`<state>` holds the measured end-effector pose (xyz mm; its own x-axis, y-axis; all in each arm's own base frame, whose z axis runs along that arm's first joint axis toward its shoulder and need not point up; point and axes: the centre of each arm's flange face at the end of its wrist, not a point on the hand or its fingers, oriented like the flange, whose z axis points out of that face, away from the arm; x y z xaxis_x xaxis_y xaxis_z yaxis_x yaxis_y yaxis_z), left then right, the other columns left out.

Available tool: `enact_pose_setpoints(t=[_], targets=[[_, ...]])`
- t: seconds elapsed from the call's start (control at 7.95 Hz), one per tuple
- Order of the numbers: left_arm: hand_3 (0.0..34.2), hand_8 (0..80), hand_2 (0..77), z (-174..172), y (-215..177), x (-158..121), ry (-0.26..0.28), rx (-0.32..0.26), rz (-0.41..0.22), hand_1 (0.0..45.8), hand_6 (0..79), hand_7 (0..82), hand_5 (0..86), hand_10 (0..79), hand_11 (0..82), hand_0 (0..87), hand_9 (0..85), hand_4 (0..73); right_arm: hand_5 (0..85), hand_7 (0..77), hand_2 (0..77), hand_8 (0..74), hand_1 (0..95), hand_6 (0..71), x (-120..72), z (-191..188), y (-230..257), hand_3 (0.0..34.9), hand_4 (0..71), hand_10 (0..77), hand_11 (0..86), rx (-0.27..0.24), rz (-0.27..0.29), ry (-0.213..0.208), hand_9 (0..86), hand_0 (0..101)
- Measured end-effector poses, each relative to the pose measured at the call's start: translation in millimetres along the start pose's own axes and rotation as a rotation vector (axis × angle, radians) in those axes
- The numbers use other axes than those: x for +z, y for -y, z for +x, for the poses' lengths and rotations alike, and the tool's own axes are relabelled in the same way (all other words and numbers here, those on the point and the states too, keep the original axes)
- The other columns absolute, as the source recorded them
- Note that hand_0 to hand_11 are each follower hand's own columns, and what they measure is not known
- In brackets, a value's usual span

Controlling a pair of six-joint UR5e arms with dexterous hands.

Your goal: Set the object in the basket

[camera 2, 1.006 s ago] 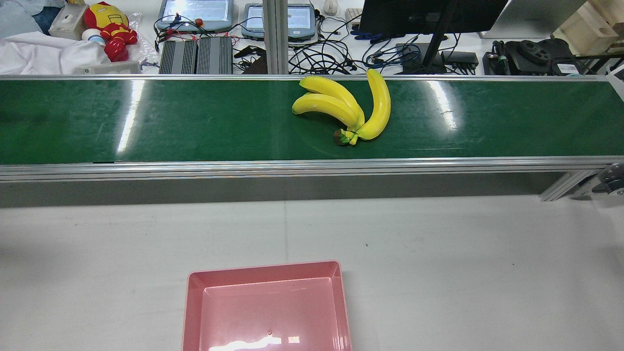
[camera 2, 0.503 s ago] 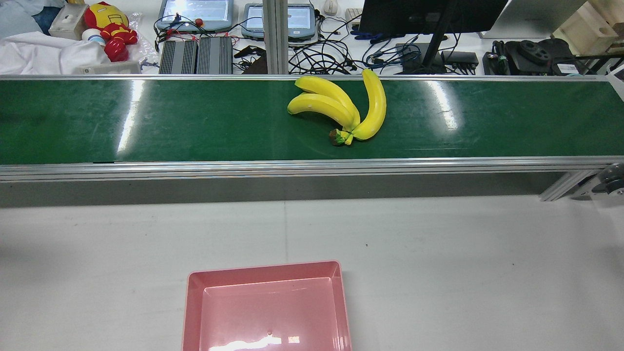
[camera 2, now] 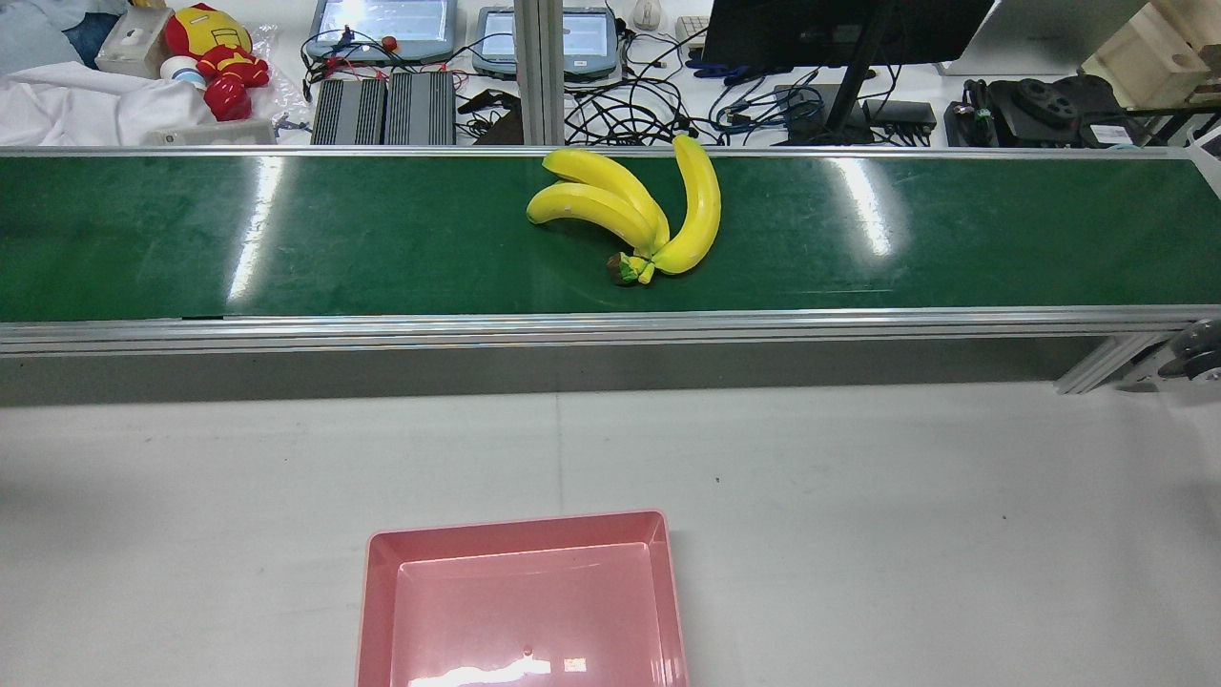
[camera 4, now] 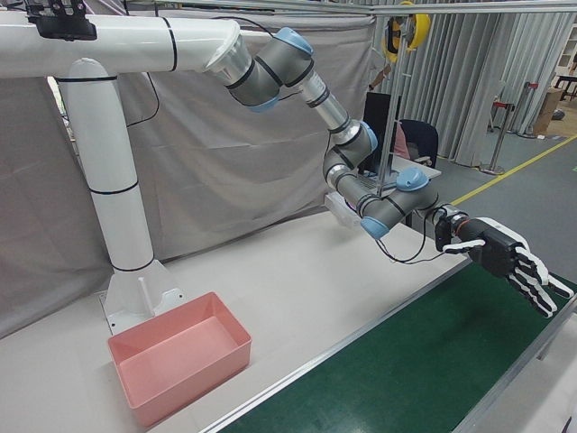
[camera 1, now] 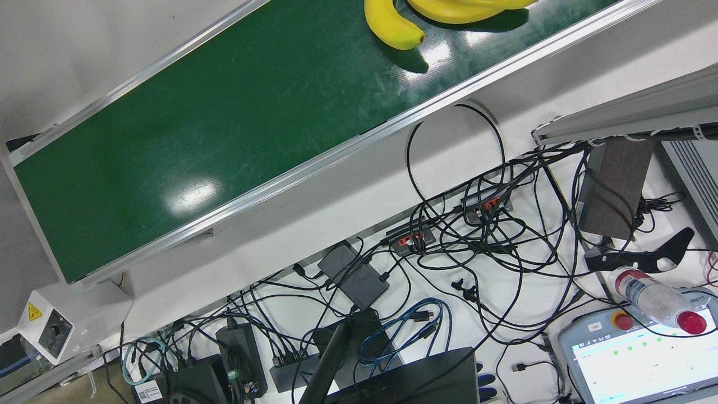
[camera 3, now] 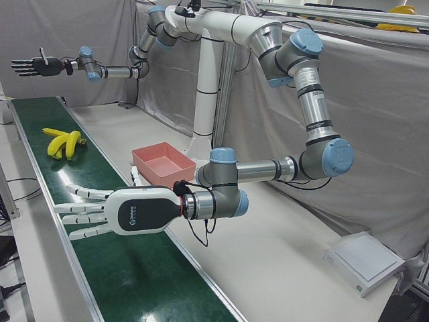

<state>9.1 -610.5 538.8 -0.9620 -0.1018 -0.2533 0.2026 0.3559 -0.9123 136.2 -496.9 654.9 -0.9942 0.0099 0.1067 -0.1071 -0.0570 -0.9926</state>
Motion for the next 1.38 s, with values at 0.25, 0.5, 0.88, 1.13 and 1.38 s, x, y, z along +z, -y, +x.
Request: enact_pose_setpoints(t=[0.25,0.5,0.88,1.13,1.38], targets=[[10.6,8.7,0.5,-1.3,0.8,-0.5,0.002,0.001,0.002,13.6,0.5,6.0,19.6,3.8,7.1,54.4,8.7,10.9,0.0,0.5,0.5,0.0,0.0,0.0,0.0,0.0,0.0,0.0,0.0,0.0,0.0,0.0,0.0,0.0,0.0,0],[11.6,6.5,0.5,-8.0,2.5,-2.2,0.013,0.003,0.006,16.4,0.5,6.0,19.6,4.4,9.3,56.9,8.7,11.4,0.0,0.5,0.5,0.0,0.0,0.0,0.0,0.0,0.0,0.0,0.0,0.0,0.0,0.0,0.0,0.0,0.0,0],[12.4,8.7,0.5,-26.1,-1.4,-1.3,0.041,0.002,-0.001,14.2,1.6,7.1,20.2,4.4,7.6,56.8,8.7,9.3,0.0,0.5,0.5,0.0,0.0,0.0,0.0,0.0,0.0,0.0,0.0,0.0,0.0,0.0,0.0,0.0,0.0,0],[12.1,8.7,0.5,-33.5,-4.7,0.0,0.055,0.031,-0.001,14.2,1.6,7.1,20.2,4.4,7.1,57.1,9.3,9.8,0.0,0.5,0.5,0.0,0.0,0.0,0.0,0.0,0.0,0.0,0.0,0.0,0.0,0.0,0.0,0.0,0.0,0],[14.6,9.3,0.5,-29.6,-18.9,1.5,0.059,0.104,0.006,14.2,1.6,7.1,20.2,3.3,7.1,57.0,9.3,7.6,0.0,0.5,0.5,0.0,0.0,0.0,0.0,0.0,-0.2,0.0,0.0,0.0,0.0,0.0,0.0,0.0,0.0,0]])
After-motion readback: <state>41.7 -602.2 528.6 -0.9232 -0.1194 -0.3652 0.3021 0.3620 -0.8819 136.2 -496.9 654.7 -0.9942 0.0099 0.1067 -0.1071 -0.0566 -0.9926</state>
